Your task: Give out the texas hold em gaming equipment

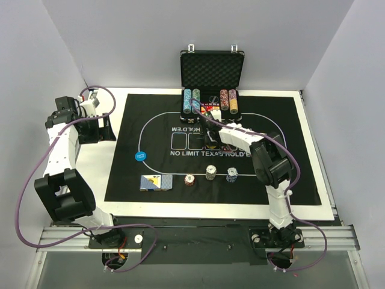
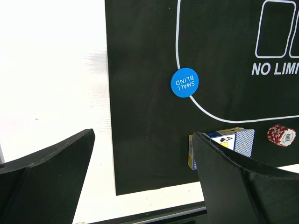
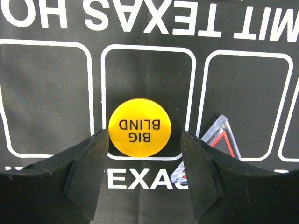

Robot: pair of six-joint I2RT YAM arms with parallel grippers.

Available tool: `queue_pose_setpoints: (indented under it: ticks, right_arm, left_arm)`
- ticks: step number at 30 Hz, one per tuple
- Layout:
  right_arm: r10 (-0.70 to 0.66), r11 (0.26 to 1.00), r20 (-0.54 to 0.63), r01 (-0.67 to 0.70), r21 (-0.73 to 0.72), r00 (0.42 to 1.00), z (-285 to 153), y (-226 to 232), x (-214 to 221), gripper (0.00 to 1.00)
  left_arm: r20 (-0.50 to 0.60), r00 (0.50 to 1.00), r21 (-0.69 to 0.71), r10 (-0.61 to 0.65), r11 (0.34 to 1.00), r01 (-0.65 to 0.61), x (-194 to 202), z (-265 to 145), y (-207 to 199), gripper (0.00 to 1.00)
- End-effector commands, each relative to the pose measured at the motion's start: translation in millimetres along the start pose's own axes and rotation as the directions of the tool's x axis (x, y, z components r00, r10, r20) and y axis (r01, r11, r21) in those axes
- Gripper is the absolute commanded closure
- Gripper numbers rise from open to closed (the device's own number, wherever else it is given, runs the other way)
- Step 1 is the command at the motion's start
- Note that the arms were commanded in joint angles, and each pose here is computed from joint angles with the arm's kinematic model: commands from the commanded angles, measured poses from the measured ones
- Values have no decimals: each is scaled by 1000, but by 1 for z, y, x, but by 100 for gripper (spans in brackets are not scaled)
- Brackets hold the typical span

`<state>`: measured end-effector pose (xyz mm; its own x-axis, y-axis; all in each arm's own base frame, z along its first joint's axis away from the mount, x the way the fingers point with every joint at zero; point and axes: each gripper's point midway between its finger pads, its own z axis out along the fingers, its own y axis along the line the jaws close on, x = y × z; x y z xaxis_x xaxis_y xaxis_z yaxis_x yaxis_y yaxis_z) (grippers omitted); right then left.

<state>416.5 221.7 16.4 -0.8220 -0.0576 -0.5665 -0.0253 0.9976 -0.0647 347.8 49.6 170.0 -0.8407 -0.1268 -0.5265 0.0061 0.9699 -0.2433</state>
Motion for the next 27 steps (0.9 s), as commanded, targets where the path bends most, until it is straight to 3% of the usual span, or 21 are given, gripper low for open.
queue_pose_setpoints:
  ticks: [1, 11, 19, 27]
  right_arm:
    - [-4, 999, -40, 6, 45, 999, -1, -12, 5, 43]
    - [52, 995, -85, -44, 94, 995, 5, -42, 19, 51]
    - [216, 955, -59, -198, 219, 975, 9, -107, 6, 62]
    - [373, 890, -22, -352, 289, 927, 13, -162, -2, 64]
  left_arm:
    - [45, 998, -7, 38, 999, -37, -11, -14, -3, 3]
    - [35, 999, -7, 41, 999, -41, -7, -11, -1, 3]
    - [39, 998, -14, 48, 999, -47, -9, -12, 0, 3]
    - [37, 998, -10, 47, 999, -47, -9, -11, 0, 3]
